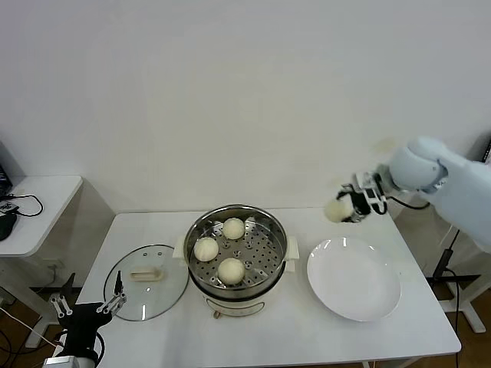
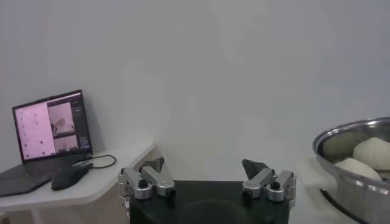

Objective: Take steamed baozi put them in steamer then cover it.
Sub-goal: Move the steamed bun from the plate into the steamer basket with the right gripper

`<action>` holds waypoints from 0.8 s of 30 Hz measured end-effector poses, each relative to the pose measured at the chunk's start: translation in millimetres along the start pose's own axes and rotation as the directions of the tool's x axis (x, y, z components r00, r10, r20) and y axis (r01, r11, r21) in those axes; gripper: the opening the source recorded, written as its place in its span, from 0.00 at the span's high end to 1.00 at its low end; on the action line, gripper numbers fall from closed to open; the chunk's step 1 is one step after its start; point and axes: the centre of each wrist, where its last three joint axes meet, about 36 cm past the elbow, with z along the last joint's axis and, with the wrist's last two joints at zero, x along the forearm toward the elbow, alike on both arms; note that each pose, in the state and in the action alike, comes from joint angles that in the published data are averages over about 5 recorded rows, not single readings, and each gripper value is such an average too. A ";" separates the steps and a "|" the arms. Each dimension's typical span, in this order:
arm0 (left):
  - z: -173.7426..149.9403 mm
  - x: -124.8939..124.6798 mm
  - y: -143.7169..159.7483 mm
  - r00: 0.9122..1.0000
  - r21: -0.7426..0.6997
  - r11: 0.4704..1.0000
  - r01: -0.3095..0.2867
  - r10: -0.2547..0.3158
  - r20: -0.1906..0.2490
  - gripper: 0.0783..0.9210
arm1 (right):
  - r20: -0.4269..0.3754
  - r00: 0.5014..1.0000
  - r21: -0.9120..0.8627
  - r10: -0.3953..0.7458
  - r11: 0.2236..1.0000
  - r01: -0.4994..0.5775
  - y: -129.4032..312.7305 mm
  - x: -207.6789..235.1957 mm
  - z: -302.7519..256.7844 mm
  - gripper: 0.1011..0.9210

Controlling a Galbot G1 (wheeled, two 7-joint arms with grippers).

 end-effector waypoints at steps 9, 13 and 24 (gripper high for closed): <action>-1.9 0.5 0.9 1.000 0.004 1.000 0.010 -0.010 0.004 0.12 | 0.102 0.994 0.045 -0.028 0.999 0.023 -10.6 -1.0 -90.3 0.35; -3.3 0.9 1.1 1.000 0.007 1.000 0.015 -0.015 0.007 0.12 | 0.121 0.991 0.044 -0.055 0.998 0.050 -8.5 -15.0 -119.4 0.35; -3.5 1.3 4.8 1.000 0.004 1.000 0.031 -0.031 0.006 0.12 | 0.098 0.989 0.016 -0.114 0.993 0.113 8.2 -75.3 -159.8 0.35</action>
